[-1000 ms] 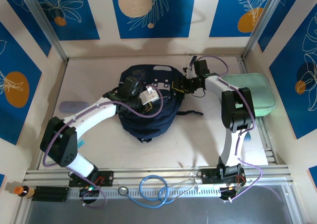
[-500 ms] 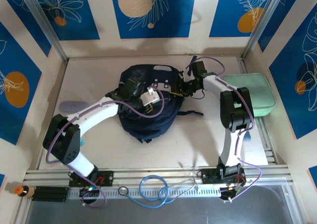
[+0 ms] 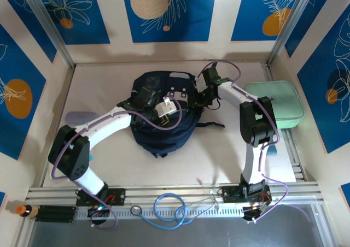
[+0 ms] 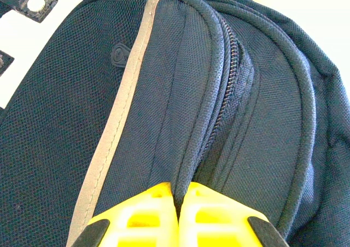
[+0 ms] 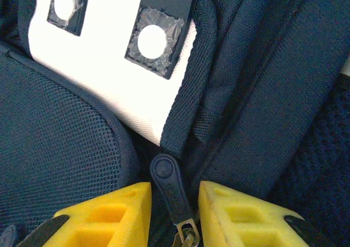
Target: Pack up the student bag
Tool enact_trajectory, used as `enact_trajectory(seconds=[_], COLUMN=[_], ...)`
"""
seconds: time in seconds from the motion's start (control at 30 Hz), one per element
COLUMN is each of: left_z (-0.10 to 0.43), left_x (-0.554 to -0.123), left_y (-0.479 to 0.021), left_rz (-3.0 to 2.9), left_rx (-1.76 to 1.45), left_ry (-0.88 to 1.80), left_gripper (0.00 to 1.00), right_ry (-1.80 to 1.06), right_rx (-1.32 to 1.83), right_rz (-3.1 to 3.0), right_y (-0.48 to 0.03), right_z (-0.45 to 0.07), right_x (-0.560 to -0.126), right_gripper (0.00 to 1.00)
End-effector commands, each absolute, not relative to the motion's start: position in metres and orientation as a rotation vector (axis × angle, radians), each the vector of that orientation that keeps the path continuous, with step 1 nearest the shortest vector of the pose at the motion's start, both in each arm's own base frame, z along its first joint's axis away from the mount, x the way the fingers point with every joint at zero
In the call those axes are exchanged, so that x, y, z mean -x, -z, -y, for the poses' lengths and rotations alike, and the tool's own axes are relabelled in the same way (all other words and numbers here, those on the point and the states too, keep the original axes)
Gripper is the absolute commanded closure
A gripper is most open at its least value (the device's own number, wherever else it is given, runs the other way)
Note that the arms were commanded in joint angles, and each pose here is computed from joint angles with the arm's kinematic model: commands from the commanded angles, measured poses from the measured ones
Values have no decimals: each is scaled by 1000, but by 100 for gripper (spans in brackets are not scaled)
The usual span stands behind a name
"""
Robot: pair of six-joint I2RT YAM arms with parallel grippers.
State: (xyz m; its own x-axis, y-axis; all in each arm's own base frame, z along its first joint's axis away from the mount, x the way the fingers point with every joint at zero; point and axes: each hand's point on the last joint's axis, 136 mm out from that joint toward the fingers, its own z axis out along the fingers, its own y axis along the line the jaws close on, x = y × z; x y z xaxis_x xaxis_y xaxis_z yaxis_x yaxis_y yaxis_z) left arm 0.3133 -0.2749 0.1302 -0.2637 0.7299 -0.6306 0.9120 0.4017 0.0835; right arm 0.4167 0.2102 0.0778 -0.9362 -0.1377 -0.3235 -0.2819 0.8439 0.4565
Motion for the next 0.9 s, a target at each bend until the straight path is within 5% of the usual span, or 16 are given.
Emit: enact_trajectory(seconds=[0.0,0.2,0.4,0.87], left_z=[276,275,274,273], left_x=[-323,-323,-324,-325], left_y=[-138,-139,-139,-144], left_rz=[-2032,-2030,-2032,-2022], left_rx=[-1381,-1378,-1377,-1358], left_ry=[372,368,362,354], left_gripper=[93,93,93,93], right_ry=[-606,-443,-387,-825], right_rx=[350,382,300,78], right_rz=[-2815,-2843,-2833,-2723], right_y=[-66,-59,-64,-92], right_z=[-200,-199,-194,-207], right_x=[-408,-411,-415,-418], right_gripper=[66,66,75,89])
